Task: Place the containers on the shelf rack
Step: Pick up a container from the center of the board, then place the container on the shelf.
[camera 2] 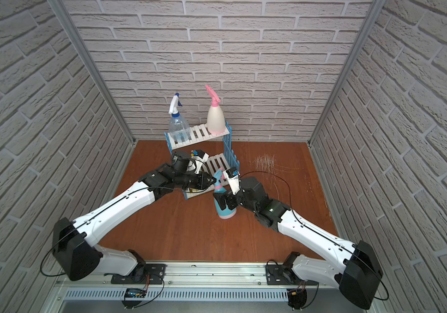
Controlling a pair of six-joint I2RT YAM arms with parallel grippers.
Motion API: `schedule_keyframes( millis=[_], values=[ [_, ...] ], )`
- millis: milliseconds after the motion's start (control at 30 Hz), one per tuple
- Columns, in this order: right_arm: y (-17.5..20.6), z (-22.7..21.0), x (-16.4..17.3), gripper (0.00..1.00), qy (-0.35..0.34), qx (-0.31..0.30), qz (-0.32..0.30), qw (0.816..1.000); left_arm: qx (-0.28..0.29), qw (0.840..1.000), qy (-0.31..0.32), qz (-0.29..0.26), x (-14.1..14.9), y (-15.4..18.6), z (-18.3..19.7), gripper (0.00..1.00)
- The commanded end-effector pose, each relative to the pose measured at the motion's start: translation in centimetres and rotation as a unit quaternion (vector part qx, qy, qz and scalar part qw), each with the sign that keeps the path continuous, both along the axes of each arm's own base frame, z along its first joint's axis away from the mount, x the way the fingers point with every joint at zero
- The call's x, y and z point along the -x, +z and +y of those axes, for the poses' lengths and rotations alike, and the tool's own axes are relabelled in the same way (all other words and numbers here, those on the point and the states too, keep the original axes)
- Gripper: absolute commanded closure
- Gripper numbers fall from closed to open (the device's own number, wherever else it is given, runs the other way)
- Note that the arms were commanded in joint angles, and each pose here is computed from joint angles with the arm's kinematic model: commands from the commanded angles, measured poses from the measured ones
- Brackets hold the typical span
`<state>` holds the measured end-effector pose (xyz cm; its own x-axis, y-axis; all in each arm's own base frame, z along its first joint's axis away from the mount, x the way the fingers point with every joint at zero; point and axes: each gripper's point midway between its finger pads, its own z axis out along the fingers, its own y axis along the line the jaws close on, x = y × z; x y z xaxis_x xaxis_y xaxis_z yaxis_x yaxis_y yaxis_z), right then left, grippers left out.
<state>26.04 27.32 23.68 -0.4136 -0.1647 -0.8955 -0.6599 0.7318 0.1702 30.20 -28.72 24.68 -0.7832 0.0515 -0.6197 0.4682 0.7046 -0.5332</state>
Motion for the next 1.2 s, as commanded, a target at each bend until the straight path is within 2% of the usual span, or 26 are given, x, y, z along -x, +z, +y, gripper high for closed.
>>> schedule_keyframes(
  millis=[0,200,333,600,1033,1167],
  values=[
    [2.2,-2.5,-0.1,0.00,-0.047,-0.003,-0.033,0.998,-0.021,0.996,0.031,-0.086,-1.3,3.2,0.5,1.00],
    [4.4,-5.4,-0.3,0.01,-0.105,-0.003,-0.068,0.992,-0.097,0.980,0.093,-0.148,-3.0,3.7,0.9,1.00],
    [5.0,-7.0,-1.0,0.00,-0.150,0.000,-0.081,0.985,-0.132,0.962,0.155,-0.180,-5.2,3.9,1.5,1.00],
    [5.2,-8.1,-1.5,0.00,-0.175,-0.016,-0.092,0.980,-0.165,0.931,0.235,-0.224,-9.0,4.2,1.0,1.00],
    [4.6,-8.5,-1.9,0.00,-0.182,-0.028,-0.083,0.979,-0.184,0.912,0.275,-0.244,-12.6,2.3,-0.4,1.00],
    [4.5,-8.8,-1.9,0.00,-0.186,-0.032,-0.079,0.979,-0.185,0.910,0.280,-0.242,-13.4,1.5,-0.6,1.00]
  ],
)
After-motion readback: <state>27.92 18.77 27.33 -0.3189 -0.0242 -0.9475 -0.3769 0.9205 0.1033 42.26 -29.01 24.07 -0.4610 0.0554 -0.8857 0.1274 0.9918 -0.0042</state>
